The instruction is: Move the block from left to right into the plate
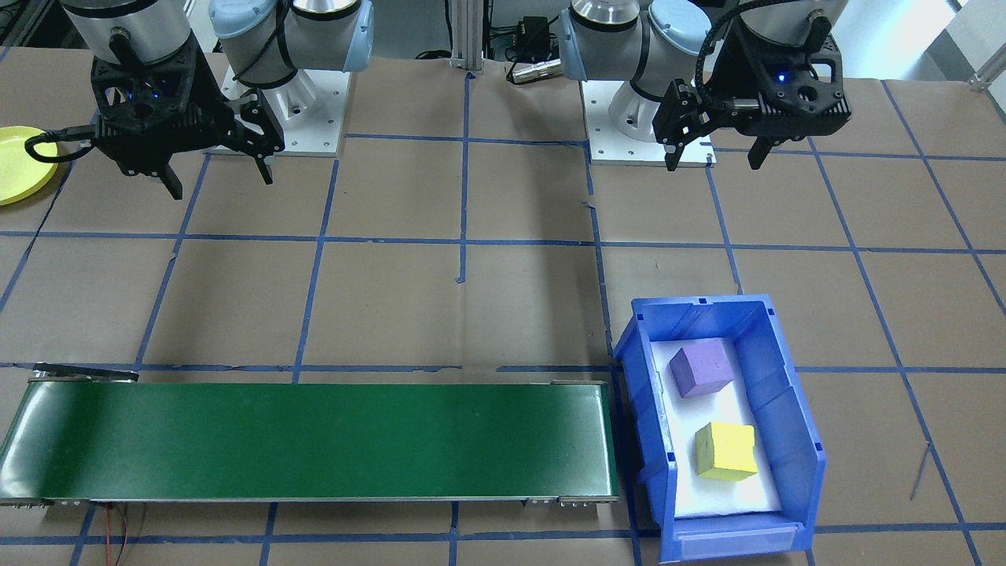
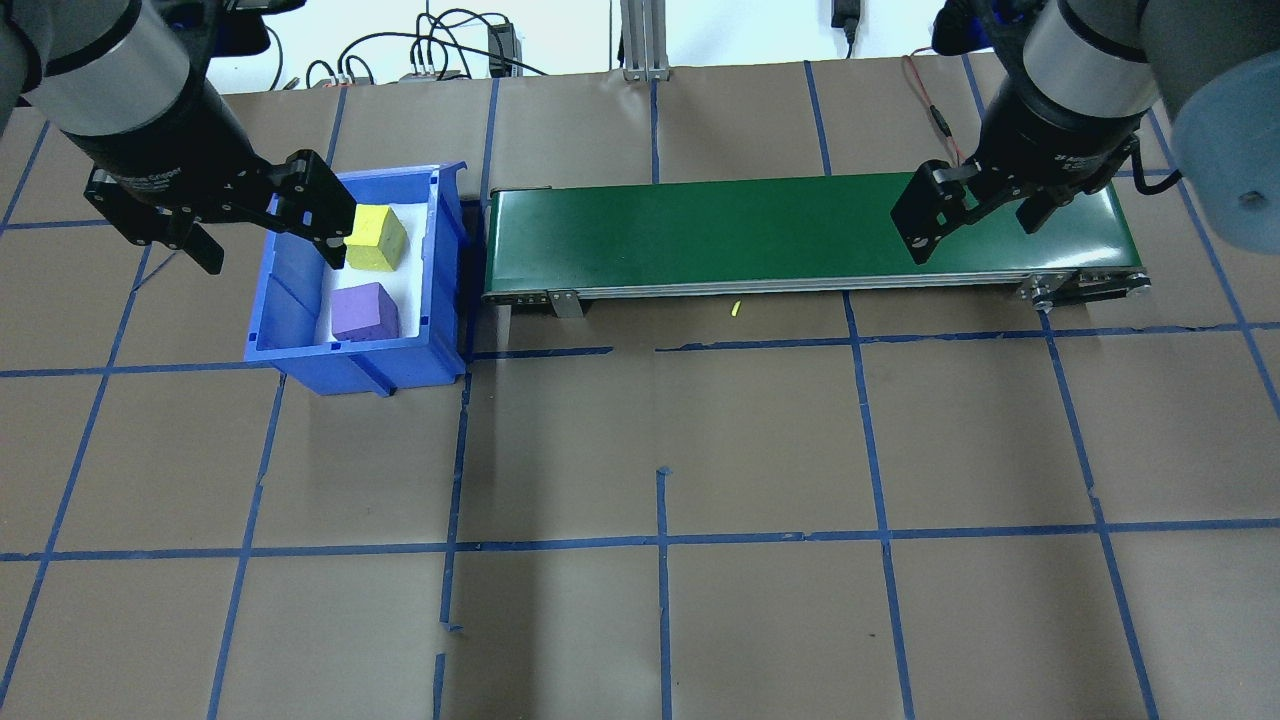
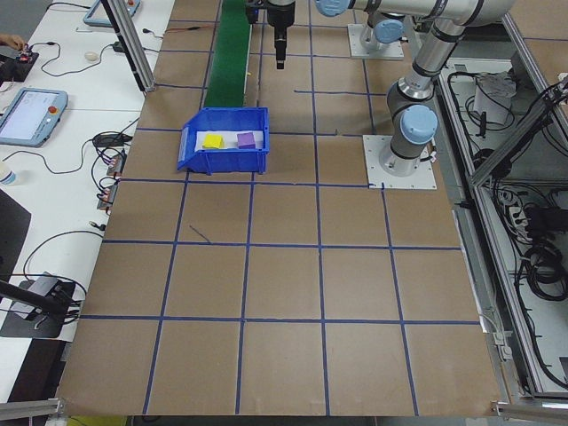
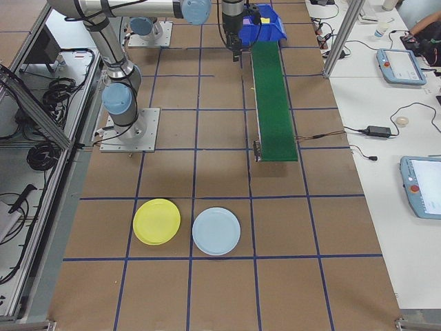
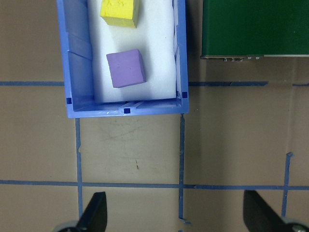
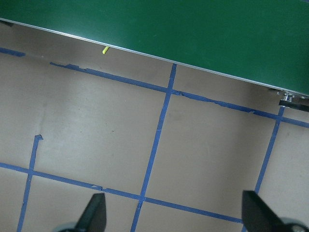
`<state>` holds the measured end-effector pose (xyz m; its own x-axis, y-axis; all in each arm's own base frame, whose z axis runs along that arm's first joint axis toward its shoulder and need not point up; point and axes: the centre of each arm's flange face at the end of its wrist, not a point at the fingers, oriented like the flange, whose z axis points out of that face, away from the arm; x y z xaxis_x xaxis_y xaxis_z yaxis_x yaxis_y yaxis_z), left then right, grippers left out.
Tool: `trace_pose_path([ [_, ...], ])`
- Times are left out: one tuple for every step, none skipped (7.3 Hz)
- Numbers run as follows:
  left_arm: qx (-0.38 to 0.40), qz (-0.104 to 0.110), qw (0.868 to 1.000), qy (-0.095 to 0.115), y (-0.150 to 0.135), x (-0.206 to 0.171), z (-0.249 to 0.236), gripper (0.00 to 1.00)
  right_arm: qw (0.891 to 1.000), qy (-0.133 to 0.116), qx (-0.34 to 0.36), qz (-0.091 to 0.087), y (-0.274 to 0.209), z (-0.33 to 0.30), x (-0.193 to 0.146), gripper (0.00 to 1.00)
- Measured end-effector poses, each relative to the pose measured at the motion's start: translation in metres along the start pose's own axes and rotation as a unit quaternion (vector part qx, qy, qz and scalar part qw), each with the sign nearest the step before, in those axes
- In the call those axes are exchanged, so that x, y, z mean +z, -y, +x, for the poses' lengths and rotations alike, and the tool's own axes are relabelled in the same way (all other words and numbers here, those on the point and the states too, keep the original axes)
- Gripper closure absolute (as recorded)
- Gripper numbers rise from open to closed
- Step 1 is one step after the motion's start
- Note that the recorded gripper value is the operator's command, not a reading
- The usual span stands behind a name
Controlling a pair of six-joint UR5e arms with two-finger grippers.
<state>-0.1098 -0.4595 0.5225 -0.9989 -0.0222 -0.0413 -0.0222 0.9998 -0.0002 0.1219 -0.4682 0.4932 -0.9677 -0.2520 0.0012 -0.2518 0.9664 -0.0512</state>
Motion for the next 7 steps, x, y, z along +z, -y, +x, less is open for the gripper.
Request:
trace_pose_path([
  [0.0,-0.001,1.0,0.0,0.0,0.001,0.0,0.0,1.0,0.004,0.0,-0.005,-0.001,-0.001,0.002,0.0],
  [0.001,-0.002,1.0,-0.001,0.001,0.002,0.0,0.0,1.0,0.009,0.0,-0.015,-0.003,-0.001,0.004,0.0],
  [0.002,-0.002,1.0,-0.001,0.001,0.002,0.001,0.0,1.0,0.013,0.001,-0.02,-0.004,-0.002,0.006,0.0],
  [0.003,-0.003,1.0,0.0,0.001,0.003,0.0,0.0,1.0,0.017,0.001,-0.021,-0.004,-0.003,0.006,0.0],
  [-0.001,-0.005,1.0,0.002,0.005,0.005,-0.008,0.0,0.999,0.026,0.002,-0.02,-0.004,-0.004,0.007,0.0],
  [-0.014,-0.008,1.0,0.003,0.02,0.016,-0.025,0.0,0.999,0.032,0.002,-0.019,-0.003,-0.005,0.007,0.0],
  [-0.024,-0.01,1.0,0.003,0.05,0.041,-0.045,0.0,0.999,0.035,0.002,-0.019,-0.003,-0.006,0.008,0.0],
])
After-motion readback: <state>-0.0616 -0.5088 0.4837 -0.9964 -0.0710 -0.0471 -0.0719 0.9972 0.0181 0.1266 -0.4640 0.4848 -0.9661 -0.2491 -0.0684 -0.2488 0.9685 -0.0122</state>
